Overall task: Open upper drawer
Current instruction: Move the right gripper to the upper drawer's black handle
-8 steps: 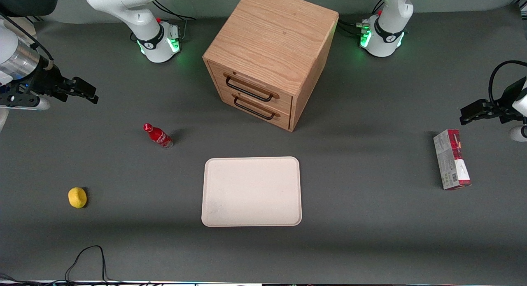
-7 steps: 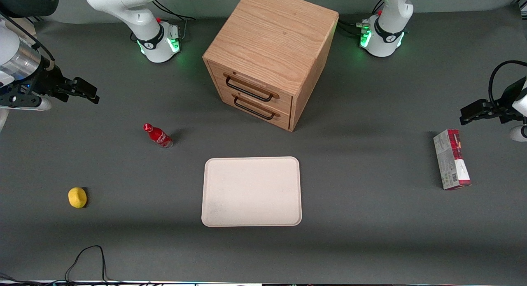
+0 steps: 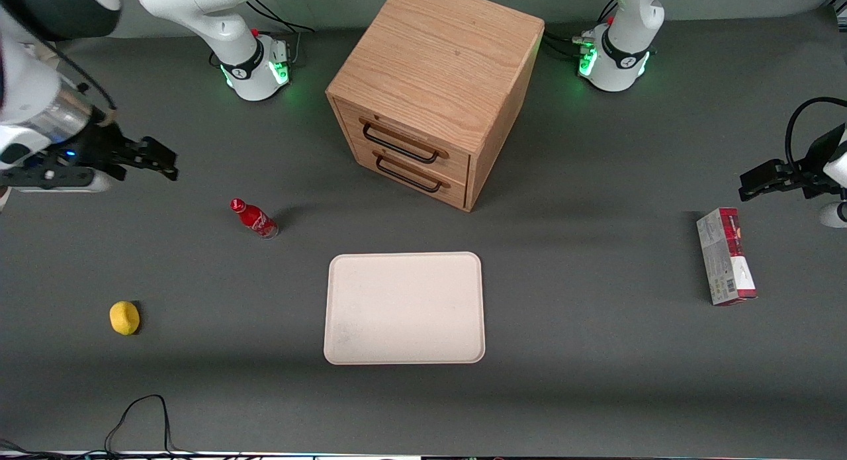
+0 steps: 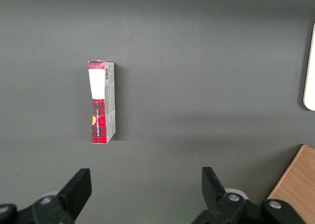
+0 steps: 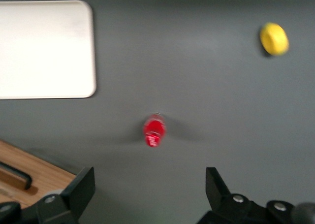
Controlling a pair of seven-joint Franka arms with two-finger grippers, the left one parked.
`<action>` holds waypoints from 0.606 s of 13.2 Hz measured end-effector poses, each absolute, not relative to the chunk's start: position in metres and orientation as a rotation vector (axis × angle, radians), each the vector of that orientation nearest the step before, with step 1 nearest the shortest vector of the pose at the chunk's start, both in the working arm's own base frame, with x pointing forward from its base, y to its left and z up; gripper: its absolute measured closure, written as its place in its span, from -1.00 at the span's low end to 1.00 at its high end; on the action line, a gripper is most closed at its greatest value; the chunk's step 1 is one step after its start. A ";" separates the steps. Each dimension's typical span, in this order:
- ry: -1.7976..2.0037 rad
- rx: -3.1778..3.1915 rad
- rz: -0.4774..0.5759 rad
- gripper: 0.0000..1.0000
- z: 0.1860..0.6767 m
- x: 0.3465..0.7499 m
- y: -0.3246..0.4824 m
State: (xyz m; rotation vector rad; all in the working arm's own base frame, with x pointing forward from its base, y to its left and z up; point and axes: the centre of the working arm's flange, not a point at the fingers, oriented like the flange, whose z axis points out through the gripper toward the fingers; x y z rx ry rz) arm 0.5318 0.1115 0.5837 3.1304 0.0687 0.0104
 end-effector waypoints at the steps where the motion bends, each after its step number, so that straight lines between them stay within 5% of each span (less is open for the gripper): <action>1: 0.186 3.125 0.015 -1.00 0.583 0.530 0.154; 5: 0.746 3.065 -0.029 -1.00 0.569 0.480 0.307; 8: 1.041 3.198 -0.260 -1.00 0.544 0.455 0.363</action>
